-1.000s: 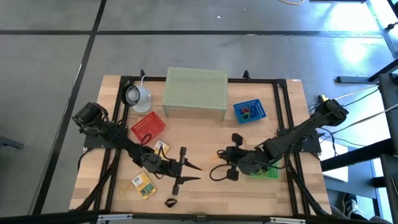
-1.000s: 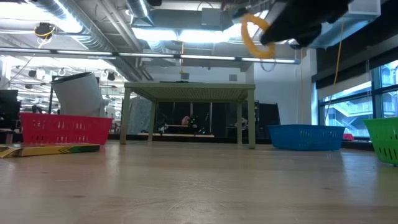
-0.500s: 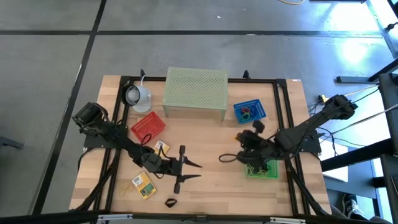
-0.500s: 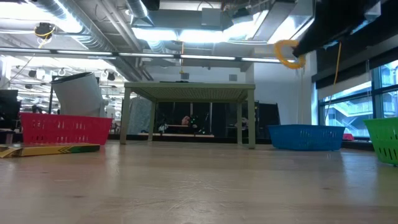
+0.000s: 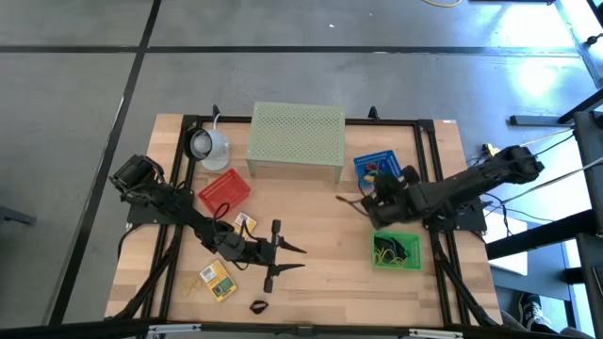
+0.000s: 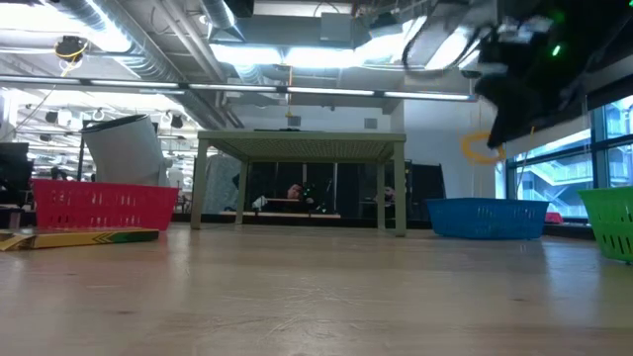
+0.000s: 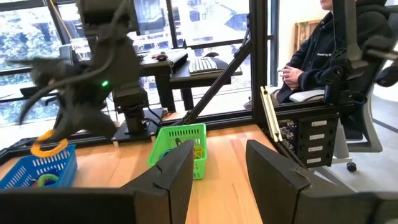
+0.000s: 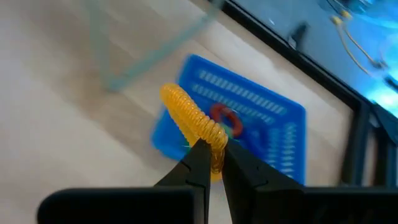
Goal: Pick & Place Office Desk Supplies
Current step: Put the orange spring keychain into the blue bin
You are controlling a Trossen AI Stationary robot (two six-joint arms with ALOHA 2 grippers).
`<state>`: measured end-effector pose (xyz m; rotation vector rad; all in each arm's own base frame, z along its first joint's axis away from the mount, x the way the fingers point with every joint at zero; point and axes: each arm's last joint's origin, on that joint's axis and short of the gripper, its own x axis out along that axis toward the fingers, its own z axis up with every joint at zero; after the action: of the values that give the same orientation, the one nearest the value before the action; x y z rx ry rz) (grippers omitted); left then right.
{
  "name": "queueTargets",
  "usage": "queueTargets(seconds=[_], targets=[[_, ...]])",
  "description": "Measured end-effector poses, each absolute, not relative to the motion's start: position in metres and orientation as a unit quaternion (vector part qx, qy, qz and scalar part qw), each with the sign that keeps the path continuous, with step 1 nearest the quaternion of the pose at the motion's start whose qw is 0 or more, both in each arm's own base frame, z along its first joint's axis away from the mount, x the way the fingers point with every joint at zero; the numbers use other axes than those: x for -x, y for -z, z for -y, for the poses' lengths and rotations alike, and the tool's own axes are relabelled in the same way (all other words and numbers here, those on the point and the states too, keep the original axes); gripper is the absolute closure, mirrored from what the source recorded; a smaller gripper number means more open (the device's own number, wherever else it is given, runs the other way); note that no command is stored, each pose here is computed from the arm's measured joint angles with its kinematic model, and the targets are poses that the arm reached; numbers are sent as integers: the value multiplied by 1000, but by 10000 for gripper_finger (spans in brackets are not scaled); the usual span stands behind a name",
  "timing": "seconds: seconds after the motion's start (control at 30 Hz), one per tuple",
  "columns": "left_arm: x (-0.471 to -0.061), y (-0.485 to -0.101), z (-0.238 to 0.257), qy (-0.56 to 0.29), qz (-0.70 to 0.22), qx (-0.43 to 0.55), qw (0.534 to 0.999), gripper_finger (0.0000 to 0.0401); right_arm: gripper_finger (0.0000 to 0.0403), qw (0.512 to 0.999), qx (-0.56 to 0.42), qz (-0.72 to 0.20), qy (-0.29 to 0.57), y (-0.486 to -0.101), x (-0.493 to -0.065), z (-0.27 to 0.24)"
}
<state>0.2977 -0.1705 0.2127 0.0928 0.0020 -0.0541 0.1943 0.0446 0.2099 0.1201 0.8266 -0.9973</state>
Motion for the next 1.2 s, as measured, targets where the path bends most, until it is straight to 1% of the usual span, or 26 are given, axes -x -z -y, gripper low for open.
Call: queueTargets(seconds=[0.2,0.37,0.53,0.67,1.0,1.1,1.2], targets=[[-298,-213,170,27,-1,-47,999,260,373,732,-97,-421,527,-190,-189,-7],[-298,-213,170,27,-1,-47,999,260,373,709,-120,-412,559,-181,-189,17],[-298,-213,170,27,-1,-47,999,260,373,711,-151,-412,550,-177,-195,32],[-298,-212,170,27,-6,-50,998,260,373,718,-149,-404,546,-177,-198,37],[-298,-210,170,27,-13,-53,998,260,373,717,-160,-411,540,-177,-199,40],[-298,-210,170,27,-13,-53,998,260,365,717,-160,-411,540,-177,-198,40],[-298,-210,170,27,-13,-53,998,260,349,717,-161,-411,539,-177,-199,40]])
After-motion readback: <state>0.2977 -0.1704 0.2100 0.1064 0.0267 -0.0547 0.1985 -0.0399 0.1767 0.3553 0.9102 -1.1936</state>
